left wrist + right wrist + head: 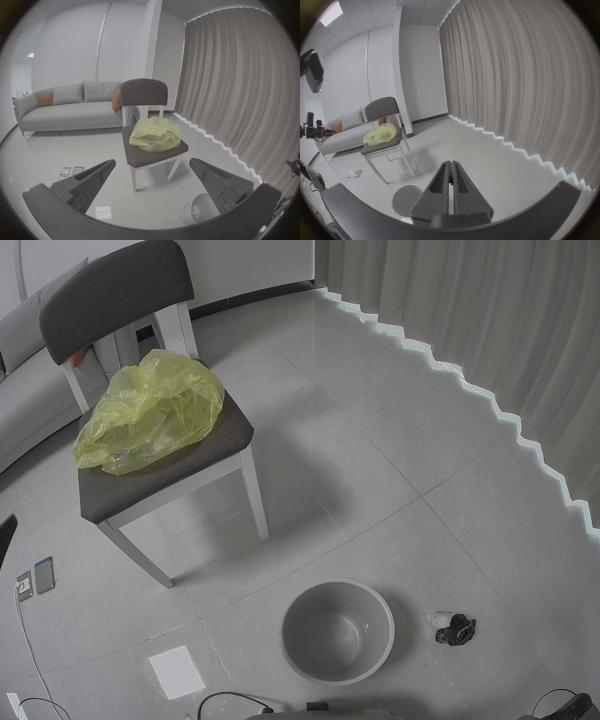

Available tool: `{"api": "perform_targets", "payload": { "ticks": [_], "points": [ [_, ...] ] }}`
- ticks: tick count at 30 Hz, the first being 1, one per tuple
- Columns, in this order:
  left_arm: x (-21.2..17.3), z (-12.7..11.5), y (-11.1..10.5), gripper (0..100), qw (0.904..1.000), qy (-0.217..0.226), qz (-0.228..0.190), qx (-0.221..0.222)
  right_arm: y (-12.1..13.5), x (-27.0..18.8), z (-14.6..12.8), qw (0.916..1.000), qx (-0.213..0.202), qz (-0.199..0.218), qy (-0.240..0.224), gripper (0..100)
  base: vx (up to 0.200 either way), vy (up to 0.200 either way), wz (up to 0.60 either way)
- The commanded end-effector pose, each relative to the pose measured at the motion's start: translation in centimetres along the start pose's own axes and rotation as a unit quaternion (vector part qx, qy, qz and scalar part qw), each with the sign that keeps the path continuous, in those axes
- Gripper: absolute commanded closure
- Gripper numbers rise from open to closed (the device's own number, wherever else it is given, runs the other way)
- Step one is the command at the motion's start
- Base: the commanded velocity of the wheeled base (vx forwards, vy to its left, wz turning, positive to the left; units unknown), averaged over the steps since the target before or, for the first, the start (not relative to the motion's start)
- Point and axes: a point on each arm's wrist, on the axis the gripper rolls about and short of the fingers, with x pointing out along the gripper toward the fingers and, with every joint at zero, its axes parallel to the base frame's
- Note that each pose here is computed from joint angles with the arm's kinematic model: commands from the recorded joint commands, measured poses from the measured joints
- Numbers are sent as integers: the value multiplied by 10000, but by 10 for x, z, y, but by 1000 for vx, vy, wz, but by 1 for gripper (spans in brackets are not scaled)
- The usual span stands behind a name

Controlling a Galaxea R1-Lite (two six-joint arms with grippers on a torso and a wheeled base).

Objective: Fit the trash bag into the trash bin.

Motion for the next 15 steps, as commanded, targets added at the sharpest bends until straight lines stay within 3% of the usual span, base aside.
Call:
{"api": "perform_targets", "payload": {
  "ticks": [1, 4, 6, 9, 15],
  "points": [
    [121, 53, -12, 0, 9947, 866, 553, 61, 1, 81, 50, 9979, -120, 55, 633, 100, 0, 0, 0],
    [170, 61, -6, 0, 9898, 1099, 899, 92, 1, 95, 58, 9983, -124, 74, 573, 100, 0, 0, 0],
    [180, 61, -5, 0, 9884, 1187, 940, 116, 1, 96, 58, 9981, -123, 89, 589, 100, 0, 0, 0],
    [226, 57, 11, 0, 9802, 1530, 1241, 188, 3, 98, 56, 9974, -104, 196, 682, 100, 0, 0, 0],
    [272, 56, 41, 0, 9699, 1767, 1674, 68, 4, 104, 59, 9972, -97, 193, 713, 100, 0, 0, 0]
  ]
}}
